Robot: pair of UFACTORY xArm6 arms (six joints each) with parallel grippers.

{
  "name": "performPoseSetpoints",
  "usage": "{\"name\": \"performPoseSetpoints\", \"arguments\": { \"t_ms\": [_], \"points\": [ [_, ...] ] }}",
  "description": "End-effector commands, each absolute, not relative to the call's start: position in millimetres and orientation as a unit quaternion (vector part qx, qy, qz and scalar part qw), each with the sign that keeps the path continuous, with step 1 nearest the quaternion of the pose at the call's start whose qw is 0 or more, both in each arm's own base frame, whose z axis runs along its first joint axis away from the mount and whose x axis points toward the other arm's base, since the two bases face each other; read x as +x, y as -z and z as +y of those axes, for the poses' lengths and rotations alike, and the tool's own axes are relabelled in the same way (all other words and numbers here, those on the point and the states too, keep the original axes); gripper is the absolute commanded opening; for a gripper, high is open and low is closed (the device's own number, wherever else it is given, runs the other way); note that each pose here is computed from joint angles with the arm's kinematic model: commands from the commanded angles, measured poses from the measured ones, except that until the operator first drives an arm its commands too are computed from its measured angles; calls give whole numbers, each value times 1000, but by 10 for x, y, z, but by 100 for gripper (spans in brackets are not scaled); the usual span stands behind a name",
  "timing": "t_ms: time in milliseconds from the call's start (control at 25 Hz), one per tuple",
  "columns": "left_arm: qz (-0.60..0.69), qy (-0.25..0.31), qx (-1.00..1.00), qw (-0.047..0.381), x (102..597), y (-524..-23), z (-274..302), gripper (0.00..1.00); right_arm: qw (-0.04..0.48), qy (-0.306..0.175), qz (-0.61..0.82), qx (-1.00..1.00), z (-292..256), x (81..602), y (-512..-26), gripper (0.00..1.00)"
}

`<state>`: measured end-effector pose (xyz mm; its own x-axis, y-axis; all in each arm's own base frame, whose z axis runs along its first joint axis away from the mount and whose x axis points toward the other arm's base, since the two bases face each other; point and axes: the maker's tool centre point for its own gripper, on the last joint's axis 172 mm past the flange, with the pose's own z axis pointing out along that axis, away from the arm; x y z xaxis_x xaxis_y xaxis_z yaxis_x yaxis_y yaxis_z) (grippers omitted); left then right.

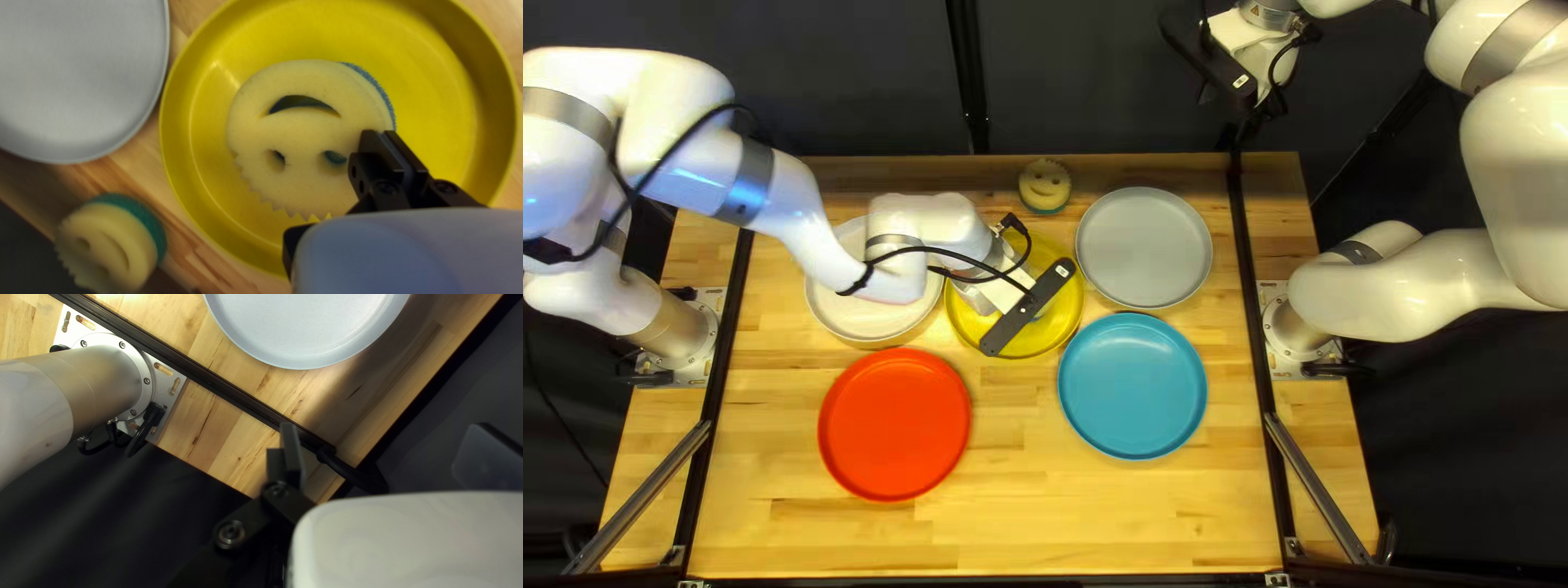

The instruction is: Pick up sponge and scrub the plate

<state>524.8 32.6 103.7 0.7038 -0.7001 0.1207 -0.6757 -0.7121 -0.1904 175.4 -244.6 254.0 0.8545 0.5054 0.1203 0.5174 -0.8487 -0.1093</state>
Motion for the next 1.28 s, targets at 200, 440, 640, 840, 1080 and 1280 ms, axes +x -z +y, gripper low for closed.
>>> {"name": "performPoseSetpoints", "arguments": {
  "t_ms": [200,440,640,840,1080,1280],
  "points": [
    [326,71,-940,78,4229,-1171,358,0,69,43,-266,-960,-2446,1754,-2540,100],
    [306,48,-949,65,3597,-911,247,0,69,43,-266,-960,-2446,1754,-2540,100],
    [298,38,-952,56,3418,-743,187,0,69,43,-266,-960,-2446,1754,-2540,100],
    [297,35,-953,48,3372,-591,139,0,69,43,-266,-960,-2446,1754,-2540,100],
    [300,43,-952,42,3608,-449,162,0,69,43,-266,-960,-2446,1754,-2540,100],
    [300,51,-952,42,3608,-461,148,0,69,43,-266,-960,-2446,1754,-2540,100]
  ]
}}
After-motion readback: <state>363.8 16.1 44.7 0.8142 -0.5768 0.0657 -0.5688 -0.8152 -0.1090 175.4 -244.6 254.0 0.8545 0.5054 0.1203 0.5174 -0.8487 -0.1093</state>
